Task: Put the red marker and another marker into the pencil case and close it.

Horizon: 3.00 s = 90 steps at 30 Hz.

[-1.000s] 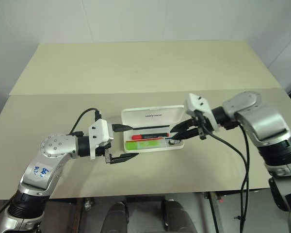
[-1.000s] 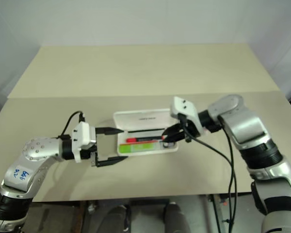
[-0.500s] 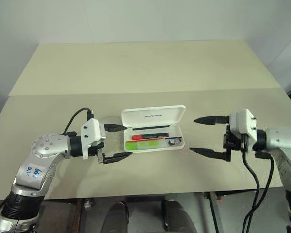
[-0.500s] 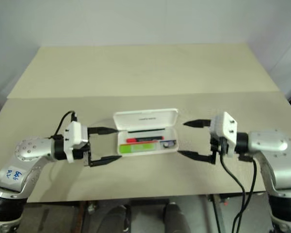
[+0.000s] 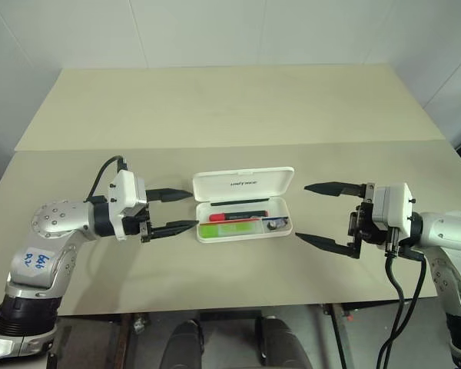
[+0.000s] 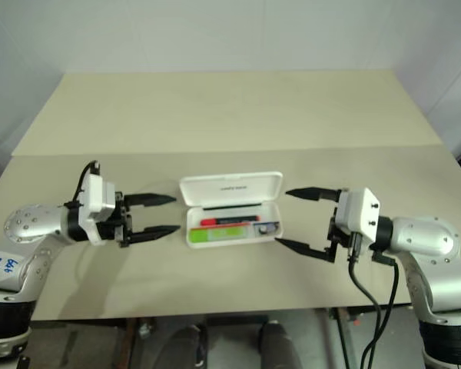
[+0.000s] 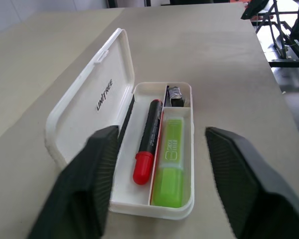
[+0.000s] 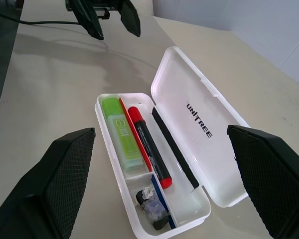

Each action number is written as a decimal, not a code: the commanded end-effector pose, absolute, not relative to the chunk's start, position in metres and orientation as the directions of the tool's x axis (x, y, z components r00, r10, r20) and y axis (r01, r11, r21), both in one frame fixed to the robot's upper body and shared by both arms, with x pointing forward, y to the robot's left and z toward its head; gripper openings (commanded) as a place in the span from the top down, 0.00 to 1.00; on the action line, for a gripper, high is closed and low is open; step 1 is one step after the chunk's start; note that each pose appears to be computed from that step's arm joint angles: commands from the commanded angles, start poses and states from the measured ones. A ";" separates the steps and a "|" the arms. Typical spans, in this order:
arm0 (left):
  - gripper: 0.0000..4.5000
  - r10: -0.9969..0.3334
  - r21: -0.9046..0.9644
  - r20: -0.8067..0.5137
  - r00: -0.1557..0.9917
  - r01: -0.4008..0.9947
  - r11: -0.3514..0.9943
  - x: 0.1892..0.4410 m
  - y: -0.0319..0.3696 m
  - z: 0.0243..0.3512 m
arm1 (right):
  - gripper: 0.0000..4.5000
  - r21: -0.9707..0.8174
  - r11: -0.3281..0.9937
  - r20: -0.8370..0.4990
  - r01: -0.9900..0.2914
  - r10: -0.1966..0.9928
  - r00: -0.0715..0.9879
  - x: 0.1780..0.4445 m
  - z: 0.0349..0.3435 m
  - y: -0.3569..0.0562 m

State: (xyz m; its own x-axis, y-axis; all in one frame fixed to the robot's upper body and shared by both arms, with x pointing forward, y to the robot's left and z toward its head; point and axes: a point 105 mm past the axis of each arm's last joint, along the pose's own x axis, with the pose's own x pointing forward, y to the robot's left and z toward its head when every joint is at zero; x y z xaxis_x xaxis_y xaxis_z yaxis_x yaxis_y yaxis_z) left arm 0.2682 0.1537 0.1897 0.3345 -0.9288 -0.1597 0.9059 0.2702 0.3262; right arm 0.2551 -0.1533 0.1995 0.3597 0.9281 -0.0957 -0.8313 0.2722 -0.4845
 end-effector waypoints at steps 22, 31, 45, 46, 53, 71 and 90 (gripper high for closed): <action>1.00 -0.622 0.369 0.016 0.783 0.573 0.732 0.338 0.216 0.225 | 0.00 -0.461 0.157 -0.151 -0.873 0.956 0.252 0.259 0.180 -0.138; 1.00 -0.747 0.349 -0.161 0.645 0.745 0.568 0.355 0.181 0.186 | 0.00 -0.485 0.157 -0.127 -0.860 0.961 0.247 0.263 0.187 -0.129; 1.00 -0.877 0.326 -0.127 0.463 0.854 0.404 0.347 0.148 0.197 | 0.00 -0.484 0.186 -0.101 -0.855 0.959 0.266 0.261 0.183 -0.122; 1.00 -0.883 0.323 -0.126 0.452 0.860 0.394 0.345 0.148 0.198 | 0.00 -0.484 0.188 -0.100 -0.855 0.958 0.267 0.261 0.183 -0.122; 1.00 -0.892 0.334 -0.164 0.421 0.875 0.351 0.340 0.153 0.196 | 0.00 -0.487 0.200 -0.090 -0.851 0.957 0.276 0.262 0.183 -0.121; 1.00 -0.919 0.333 -0.322 0.228 0.936 0.115 0.319 0.130 0.167 | 0.00 -0.493 0.231 -0.066 -0.839 0.951 0.301 0.263 0.184 -0.119; 1.00 -0.884 0.300 -0.438 0.165 0.954 0.029 0.328 0.100 0.137 | 0.00 -0.439 0.252 -0.169 -0.862 0.920 0.355 0.261 0.173 -0.139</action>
State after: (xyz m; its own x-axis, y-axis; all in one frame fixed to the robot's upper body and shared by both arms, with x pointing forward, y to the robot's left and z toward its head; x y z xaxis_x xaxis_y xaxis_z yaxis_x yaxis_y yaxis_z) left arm 0.3265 0.1024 0.1390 0.1628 -0.8940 -0.4174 0.9541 0.0349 0.2975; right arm 0.2638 -0.1378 0.1588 0.3493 0.9168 -0.1935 -0.8814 0.2514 -0.3998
